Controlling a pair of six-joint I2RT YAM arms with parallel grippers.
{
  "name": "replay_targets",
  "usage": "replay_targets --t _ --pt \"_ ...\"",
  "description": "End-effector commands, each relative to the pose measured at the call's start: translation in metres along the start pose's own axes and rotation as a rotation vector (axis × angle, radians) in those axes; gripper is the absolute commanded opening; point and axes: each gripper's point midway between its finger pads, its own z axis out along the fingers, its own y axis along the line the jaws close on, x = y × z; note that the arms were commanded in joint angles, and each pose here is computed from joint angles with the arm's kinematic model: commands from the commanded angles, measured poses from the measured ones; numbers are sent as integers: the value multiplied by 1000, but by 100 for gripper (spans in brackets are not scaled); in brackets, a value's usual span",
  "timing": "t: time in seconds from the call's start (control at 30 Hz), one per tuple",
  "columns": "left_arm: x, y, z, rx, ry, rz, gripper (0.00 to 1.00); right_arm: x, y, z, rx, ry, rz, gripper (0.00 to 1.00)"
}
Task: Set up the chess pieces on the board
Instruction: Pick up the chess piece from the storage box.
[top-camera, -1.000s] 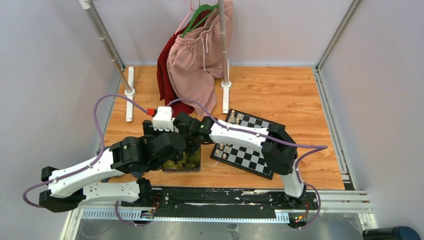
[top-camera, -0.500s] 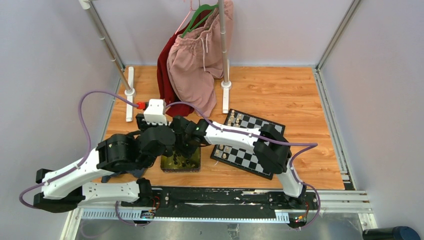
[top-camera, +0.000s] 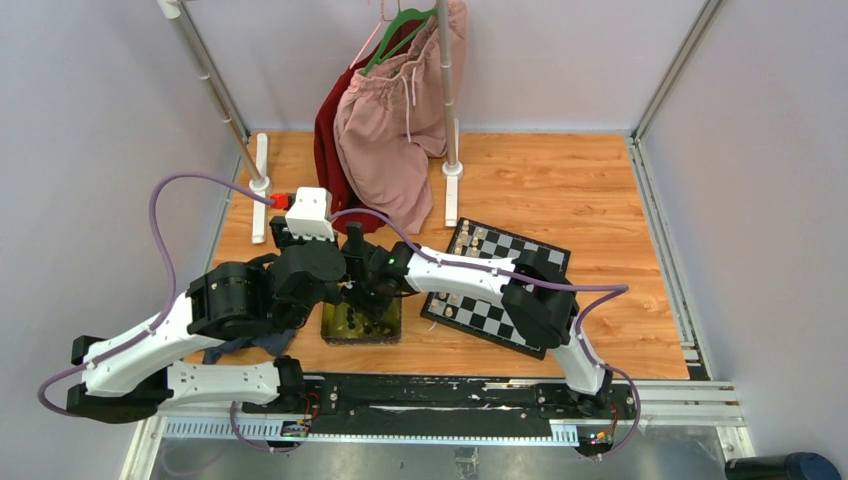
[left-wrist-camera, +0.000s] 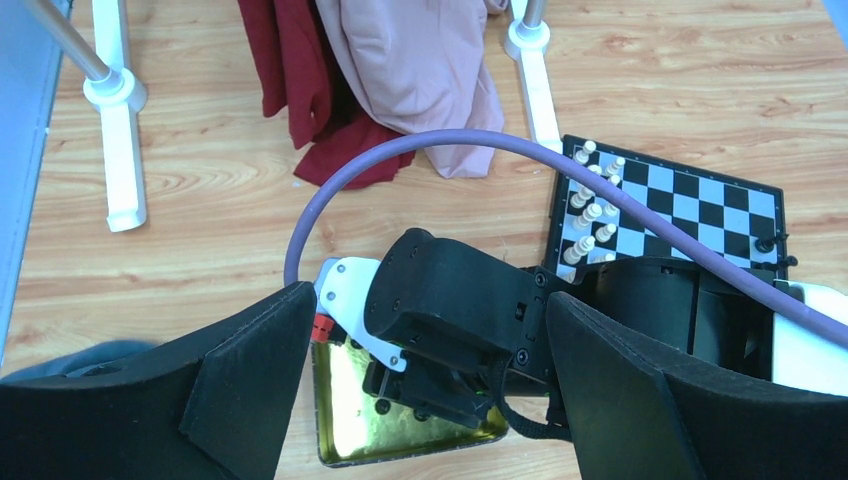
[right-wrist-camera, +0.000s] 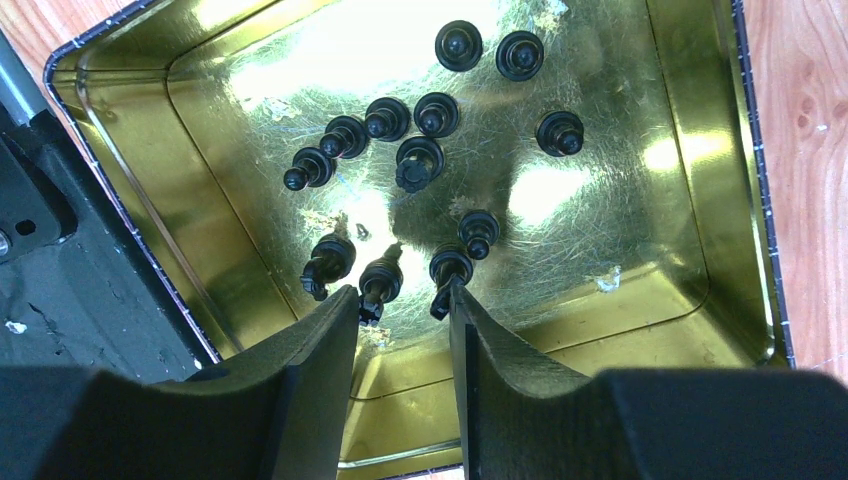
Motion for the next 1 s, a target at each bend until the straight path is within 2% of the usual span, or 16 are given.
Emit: replay_targets --t 0.0,0.5,0.97 --pt "-14 4 -3 -9 -38 -23 91 1 0 7 -2 17 2 43" --pt "-16 7 -5 -7 -45 -17 91 -1 -22 11 72 14 36 40" --pt "-17 11 -6 -13 -52 -8 91 2 -33 17 103 26 70 33"
